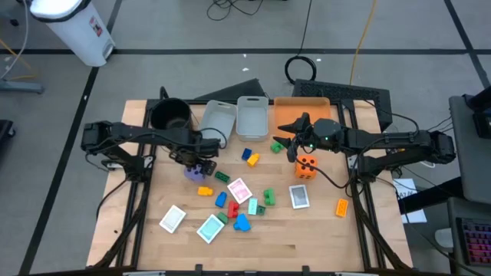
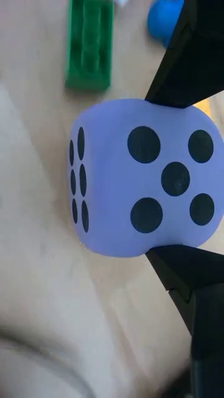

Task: Pick & Place Toys
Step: Put the violet dice into the orange bin

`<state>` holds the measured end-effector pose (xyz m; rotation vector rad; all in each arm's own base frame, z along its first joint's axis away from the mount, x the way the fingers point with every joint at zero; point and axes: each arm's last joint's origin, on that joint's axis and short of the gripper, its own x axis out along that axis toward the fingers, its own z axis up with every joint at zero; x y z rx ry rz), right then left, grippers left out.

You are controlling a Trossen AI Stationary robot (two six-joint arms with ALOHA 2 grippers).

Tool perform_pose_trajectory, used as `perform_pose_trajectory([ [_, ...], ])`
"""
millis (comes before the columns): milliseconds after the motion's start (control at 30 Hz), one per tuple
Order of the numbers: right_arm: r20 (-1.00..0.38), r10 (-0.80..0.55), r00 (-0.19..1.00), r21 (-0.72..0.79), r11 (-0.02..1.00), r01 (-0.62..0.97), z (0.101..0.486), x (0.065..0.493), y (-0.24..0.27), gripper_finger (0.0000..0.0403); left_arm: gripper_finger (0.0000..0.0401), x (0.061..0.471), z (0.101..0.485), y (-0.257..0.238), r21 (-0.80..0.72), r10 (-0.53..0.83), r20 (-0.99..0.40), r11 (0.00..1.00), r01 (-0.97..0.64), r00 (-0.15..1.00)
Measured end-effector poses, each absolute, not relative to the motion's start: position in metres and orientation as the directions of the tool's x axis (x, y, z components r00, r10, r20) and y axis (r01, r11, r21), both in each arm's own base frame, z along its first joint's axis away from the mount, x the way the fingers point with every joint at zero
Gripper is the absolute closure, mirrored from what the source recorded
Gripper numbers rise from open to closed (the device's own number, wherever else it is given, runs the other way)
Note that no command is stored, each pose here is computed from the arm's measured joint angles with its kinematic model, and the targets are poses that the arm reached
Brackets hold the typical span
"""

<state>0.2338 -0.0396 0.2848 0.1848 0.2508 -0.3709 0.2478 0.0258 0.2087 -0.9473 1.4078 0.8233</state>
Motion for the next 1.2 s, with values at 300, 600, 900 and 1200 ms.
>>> perform_pose_trajectory([
  [300,-0.274,-0.334,0.902,0.132,0.916,0.379,0.285,0.234,-0.040,0.0190,0.0084,0.259,0.247,0.028,-0.070,-0.025,-0.997,0.480,-0.874,0.066],
  [600,-0.194,-0.340,0.920,0.073,0.931,0.359,0.293,0.236,-0.040,0.0190,0.0084,0.265,0.298,0.039,-0.071,0.095,-0.986,0.522,-0.850,0.141],
  [900,-0.075,-0.344,0.936,0.095,0.932,0.350,0.306,0.234,-0.040,0.0190,0.0085,0.279,0.352,0.063,-0.240,0.248,-0.862,0.567,-0.788,0.442],
  [1200,-0.025,-0.344,0.938,0.070,0.936,0.345,0.320,0.217,-0.037,0.0190,0.0085,0.286,0.390,0.091,-0.473,0.297,-0.569,0.644,-0.601,0.766],
])
